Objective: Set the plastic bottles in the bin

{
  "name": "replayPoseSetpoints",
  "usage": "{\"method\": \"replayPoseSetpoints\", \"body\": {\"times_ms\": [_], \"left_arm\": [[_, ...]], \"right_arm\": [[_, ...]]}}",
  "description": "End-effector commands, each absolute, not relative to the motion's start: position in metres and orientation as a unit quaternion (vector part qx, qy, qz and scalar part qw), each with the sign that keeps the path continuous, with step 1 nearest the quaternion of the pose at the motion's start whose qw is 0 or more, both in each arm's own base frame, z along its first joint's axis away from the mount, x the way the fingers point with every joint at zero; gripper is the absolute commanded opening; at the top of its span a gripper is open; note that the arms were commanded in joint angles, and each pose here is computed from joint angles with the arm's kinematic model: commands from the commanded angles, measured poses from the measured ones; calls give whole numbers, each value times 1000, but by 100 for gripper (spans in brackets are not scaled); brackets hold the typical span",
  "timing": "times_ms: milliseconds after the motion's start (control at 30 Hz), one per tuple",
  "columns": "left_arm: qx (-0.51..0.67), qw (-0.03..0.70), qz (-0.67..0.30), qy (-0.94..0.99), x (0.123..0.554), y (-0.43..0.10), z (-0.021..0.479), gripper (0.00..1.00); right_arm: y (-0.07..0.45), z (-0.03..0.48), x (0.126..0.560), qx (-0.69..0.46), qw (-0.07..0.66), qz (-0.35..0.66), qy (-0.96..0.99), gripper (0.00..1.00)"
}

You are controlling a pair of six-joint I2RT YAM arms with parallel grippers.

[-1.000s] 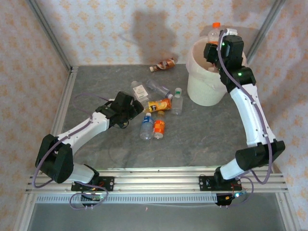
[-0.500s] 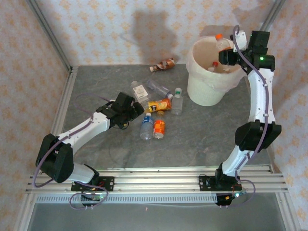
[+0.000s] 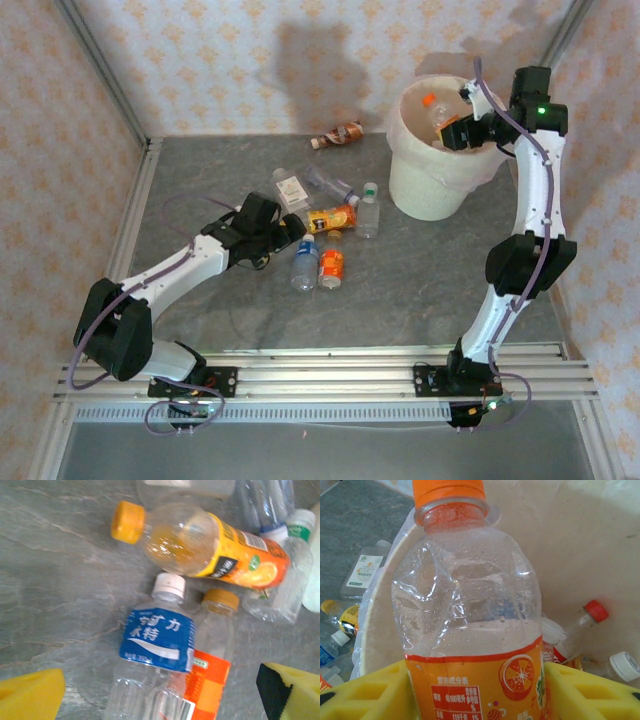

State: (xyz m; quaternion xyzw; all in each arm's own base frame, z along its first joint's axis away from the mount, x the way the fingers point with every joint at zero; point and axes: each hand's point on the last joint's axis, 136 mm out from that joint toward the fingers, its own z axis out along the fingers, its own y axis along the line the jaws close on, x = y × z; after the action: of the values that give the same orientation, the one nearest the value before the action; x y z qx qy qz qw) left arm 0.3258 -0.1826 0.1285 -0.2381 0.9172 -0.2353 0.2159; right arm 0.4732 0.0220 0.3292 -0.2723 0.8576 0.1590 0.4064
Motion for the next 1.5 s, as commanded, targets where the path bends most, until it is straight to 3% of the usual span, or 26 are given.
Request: {"method": "replayPoseSetpoints", "body": {"times_ms": [0,433,500,833,1000,1100,1333,1467], "left_arm": [[-182,235,-255,920,322,-193,147,100],[-194,221,-243,924,311,-187,130,100],[-186,217,-237,929,308,-188,128,100],[-131,174,-215,952,289,-203,100,100],[-84,146,-205,964,278,-221,84,100],[-82,133,-194,969,275,-226,74,99],[-78,125,-201,969,276,-237,53,97],[-77,115,-233,963,279,-252,49,88]], "right_arm": [[33,339,459,-298,407,187,843,67],[43,383,453,-278,458,213,817,87],[44,395,452,-263,472,213,814,99],[3,451,452,-22,575,182,797,99],[13,478,422,93,590,298,745,99],[34,483,404,99,587,369,714,99],[65,454,370,66,555,342,756,99],[64,432,365,81,538,333,770,99]]}}
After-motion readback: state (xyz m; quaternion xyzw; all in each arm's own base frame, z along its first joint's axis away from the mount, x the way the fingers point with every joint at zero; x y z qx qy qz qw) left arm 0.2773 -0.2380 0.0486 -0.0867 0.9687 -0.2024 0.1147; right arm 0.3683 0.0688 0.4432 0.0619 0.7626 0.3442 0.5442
